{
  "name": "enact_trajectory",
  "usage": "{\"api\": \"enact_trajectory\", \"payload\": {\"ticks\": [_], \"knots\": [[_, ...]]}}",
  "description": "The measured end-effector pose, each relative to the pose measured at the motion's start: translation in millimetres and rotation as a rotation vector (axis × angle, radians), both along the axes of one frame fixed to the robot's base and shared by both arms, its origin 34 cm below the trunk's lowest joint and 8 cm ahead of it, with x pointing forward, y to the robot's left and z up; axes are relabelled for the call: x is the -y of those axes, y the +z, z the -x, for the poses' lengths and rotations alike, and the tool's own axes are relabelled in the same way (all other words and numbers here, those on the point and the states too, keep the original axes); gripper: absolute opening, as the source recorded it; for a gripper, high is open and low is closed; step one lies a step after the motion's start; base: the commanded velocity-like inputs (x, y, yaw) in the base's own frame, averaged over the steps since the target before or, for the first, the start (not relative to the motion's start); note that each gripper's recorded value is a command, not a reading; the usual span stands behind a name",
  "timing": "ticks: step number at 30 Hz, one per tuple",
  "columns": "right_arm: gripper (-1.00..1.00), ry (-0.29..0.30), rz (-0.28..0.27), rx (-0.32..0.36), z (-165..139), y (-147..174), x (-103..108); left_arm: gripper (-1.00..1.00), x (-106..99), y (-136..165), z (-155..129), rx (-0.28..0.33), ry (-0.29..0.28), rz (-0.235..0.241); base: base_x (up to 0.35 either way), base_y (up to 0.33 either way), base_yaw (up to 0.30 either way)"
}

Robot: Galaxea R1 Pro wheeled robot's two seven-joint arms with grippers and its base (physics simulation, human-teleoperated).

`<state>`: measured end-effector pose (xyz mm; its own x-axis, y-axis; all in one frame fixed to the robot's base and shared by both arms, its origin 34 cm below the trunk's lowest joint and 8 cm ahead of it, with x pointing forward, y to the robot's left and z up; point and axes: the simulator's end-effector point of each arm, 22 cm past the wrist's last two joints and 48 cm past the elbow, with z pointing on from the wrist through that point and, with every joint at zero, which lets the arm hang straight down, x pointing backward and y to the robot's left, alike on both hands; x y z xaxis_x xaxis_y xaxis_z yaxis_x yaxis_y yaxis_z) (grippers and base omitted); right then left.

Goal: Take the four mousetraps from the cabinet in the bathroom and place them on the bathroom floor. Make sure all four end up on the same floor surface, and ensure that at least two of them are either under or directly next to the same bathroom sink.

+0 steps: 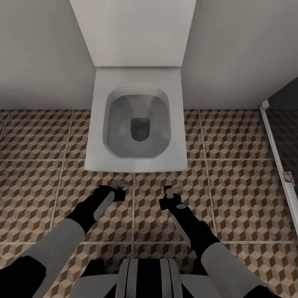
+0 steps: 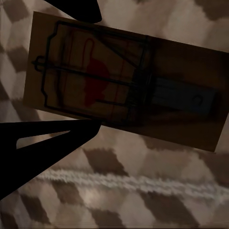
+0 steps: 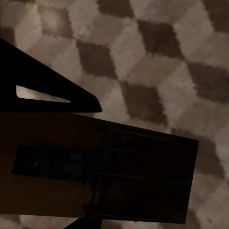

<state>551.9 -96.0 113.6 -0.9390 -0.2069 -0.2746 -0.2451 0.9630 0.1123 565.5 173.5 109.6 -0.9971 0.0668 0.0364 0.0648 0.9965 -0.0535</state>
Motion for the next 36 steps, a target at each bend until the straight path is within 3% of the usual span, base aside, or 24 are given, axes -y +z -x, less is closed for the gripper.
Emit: {"api": "enact_trajectory", "payload": {"ticks": [4, 13, 24, 29, 36], "knots": [[-1.00, 0.000, -0.001, 0.000, -0.5, 0.2, -0.2, -1.00, 1.0, 0.6, -1.2, 0.003, 0.000, 0.002, 0.000, 0.000, 0.000], [-1.00, 0.009, -0.020, 0.033, -32.9, 5.1, -3.5, -1.00, 2.5, 1.7, -3.3, 0.008, 0.001, 0.004, 0.000, 0.000, 0.000], [-1.00, 0.026, 0.025, -0.020, -42.9, -13.6, 11.6, -1.00, 15.3, 3.4, -3.1, 0.007, -0.001, 0.021, 0.000, 0.000, 0.000], [-1.00, 0.029, 0.047, -0.083, -13.7, -28.1, 20.8, -1.00, 23.6, 4.4, -2.7, 0.006, -0.003, 0.032, 0.000, 0.000, 0.000], [-1.00, 0.029, 0.056, -0.106, 5.1, -36.6, 25.8, -1.00, 23.3, 4.4, -2.7, 0.005, -0.003, 0.032, 0.000, 0.000, 0.000]]}}
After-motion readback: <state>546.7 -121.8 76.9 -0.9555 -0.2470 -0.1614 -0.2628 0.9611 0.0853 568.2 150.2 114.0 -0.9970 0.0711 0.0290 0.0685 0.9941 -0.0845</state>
